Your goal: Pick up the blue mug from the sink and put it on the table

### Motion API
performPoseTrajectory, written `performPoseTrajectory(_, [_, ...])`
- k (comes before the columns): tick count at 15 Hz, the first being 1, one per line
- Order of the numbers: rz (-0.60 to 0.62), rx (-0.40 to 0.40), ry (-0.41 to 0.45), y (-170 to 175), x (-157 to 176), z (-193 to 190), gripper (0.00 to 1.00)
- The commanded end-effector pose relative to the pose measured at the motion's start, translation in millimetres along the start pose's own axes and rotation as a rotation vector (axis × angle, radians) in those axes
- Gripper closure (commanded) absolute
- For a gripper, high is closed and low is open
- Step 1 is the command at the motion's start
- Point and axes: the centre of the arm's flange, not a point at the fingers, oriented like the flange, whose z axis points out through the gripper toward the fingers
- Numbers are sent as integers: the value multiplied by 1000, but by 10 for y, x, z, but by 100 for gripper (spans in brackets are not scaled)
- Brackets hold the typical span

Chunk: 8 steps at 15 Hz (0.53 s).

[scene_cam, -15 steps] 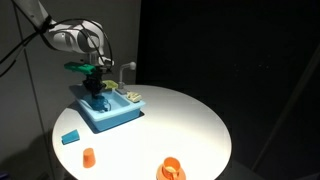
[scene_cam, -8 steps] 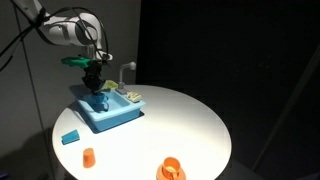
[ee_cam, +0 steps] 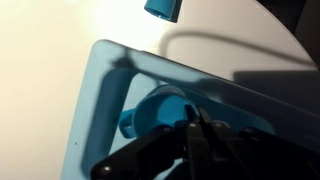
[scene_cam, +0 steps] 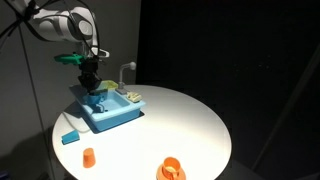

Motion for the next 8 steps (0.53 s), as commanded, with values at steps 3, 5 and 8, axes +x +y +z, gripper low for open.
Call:
performPoseTrajectory(3, [99, 17, 4, 387, -361, -67, 99])
performPoseTrajectory(5, [129, 28, 2, 520, -438, -60, 99])
performPoseTrajectory(8, [171, 64, 3, 746, -558, -33, 99])
